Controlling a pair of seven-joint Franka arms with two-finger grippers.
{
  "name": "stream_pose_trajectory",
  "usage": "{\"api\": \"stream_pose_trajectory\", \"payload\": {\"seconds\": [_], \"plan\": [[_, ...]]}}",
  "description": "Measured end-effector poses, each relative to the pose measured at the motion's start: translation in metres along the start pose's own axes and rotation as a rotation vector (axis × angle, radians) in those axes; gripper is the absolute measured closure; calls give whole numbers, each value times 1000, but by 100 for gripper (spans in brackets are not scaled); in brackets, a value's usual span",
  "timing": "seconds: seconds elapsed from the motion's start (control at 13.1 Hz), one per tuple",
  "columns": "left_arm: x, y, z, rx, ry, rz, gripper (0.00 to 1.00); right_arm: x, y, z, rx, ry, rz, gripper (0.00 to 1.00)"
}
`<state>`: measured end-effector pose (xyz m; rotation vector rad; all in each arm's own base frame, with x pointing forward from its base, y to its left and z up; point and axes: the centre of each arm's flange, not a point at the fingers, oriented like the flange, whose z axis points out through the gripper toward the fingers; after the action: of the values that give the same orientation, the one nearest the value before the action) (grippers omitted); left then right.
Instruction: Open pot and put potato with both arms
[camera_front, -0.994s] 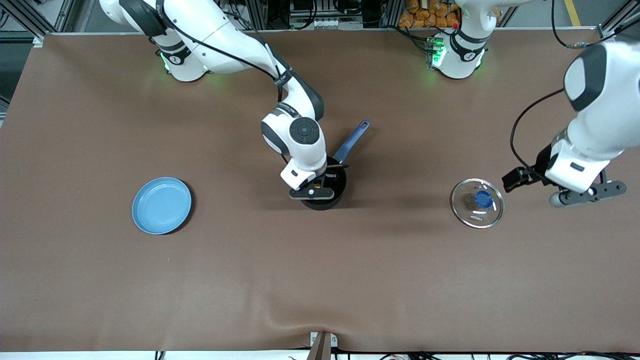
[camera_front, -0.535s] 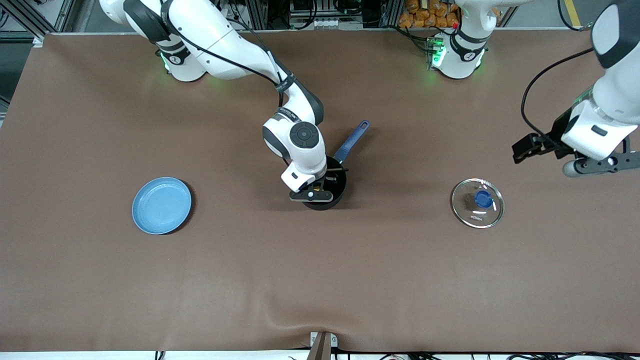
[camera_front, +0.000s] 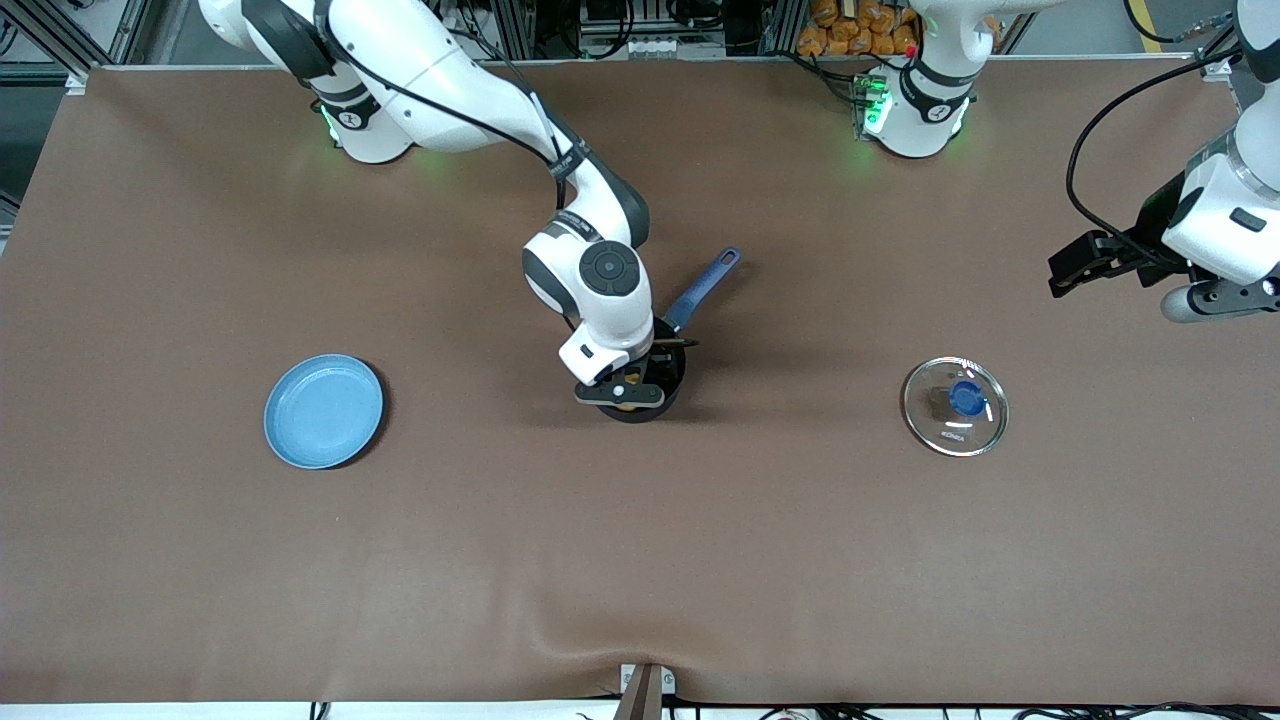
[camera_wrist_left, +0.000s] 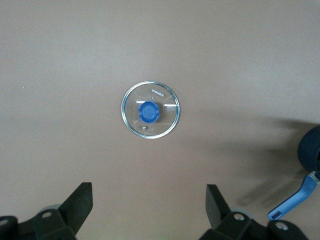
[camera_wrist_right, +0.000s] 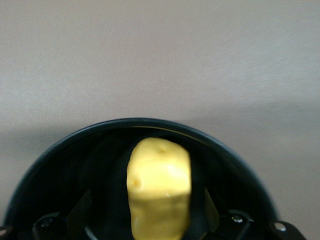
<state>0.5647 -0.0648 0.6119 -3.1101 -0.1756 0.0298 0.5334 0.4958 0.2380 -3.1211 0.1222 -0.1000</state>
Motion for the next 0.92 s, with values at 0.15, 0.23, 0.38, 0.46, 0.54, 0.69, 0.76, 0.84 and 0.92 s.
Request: {"api": "stream_pose_trajectory", "payload": {"seconds": [0.15, 0.23, 0.38, 0.46, 0.54, 0.69, 0.76, 0.84, 0.92], "plan": [[-1, -3, -3, 2, -7, -4, 0, 9, 9, -52, -25, -12, 18, 0], [-1, -4, -4, 2, -7, -5, 0, 13, 16, -82, -28, -23, 24, 0], [-2, -4, -4, 5, -19, -6, 0, 25, 42, -149, -5, -69, 20, 0], [-3, -4, -3, 7, -28, -6, 0, 32, 63, -182, 1, -86, 18, 0], [-4, -5, -3, 9, -37, -5, 0, 39, 86, -213, -1, -96, 22, 0], [-6, -5, -1, 13, -54, -4, 0, 50, 141, -284, 7, -91, 57, 0], [-7, -5, 0, 14, -59, -4, 0, 50, 158, -306, 6, -89, 67, 0], [-7, -5, 1, 15, -63, -4, 0, 48, 176, -327, 3, -88, 68, 0], [-8, -4, 1, 15, -65, -3, 0, 47, 197, -346, -4, -94, 56, 0]]}}
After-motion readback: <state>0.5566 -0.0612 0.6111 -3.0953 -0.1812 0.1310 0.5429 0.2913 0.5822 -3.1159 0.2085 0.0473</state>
